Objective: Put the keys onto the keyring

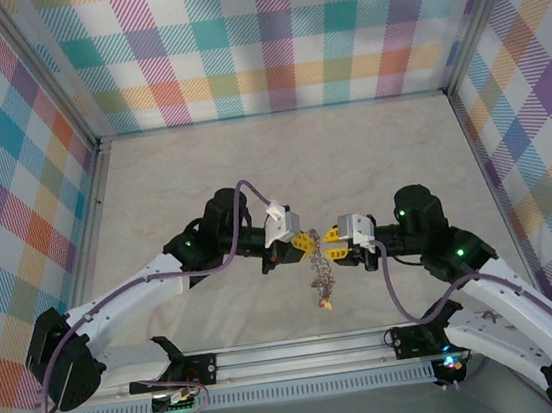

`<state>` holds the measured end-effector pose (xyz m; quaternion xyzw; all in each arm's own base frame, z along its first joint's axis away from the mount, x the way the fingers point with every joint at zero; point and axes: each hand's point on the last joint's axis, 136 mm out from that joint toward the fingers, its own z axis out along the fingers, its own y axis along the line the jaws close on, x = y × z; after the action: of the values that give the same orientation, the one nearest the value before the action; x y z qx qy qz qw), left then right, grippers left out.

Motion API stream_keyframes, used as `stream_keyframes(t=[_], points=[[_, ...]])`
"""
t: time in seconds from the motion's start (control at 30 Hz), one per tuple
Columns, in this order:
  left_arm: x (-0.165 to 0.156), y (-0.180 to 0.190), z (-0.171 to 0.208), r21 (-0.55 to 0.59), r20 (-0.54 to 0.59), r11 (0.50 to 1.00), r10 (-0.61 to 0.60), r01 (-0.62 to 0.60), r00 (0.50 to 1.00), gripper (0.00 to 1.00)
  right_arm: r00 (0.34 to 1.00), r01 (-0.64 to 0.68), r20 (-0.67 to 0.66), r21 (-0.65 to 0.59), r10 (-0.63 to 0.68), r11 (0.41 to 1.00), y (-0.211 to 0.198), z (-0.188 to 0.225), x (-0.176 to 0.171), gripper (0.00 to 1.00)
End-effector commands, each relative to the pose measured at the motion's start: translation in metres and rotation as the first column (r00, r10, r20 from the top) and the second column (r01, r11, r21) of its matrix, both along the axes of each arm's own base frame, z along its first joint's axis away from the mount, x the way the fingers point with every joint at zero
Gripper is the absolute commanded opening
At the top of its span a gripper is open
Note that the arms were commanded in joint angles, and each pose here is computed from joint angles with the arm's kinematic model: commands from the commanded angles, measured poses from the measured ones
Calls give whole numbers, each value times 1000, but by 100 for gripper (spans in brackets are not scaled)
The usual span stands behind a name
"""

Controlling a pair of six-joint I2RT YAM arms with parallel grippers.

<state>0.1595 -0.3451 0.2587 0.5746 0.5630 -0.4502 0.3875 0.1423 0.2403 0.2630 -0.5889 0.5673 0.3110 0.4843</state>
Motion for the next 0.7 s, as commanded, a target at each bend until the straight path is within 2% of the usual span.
stream_keyframes(t=[0.0, 0.17, 0.3, 0.4, 0.47, 0.57, 0.67], points=[[-5, -2, 18, -54, 17, 996, -66, 67, 998, 0, 998, -63, -24, -26, 63, 998, 4, -6, -6, 27], [-12, 0, 18, -39, 26, 994, -101, 102, 995, 0, 994, -112, -3, -70, 112, 991, 2, -16, -12, 27], [-16, 3, 18, -15, 28, 992, -126, 126, 992, 0, 985, -157, 68, -58, 161, 986, 0, -15, -20, 29], [-18, 4, 19, -8, 38, 991, -135, 135, 990, 0, 984, -126, 120, -73, 134, 989, -3, -14, -16, 33], [-20, 6, 19, -2, 49, 989, -147, 148, 988, 0, 981, -81, 169, -95, 97, 992, -7, -16, -9, 41], [-22, 7, 18, 19, 57, 987, -159, 159, 986, 0, 967, -19, 248, -129, 51, 992, -14, -17, 1, 42], [-26, 8, 15, 46, 44, 982, -187, 186, 981, 0, 954, -50, 285, -147, 91, 988, -13, -16, -1, 43]])
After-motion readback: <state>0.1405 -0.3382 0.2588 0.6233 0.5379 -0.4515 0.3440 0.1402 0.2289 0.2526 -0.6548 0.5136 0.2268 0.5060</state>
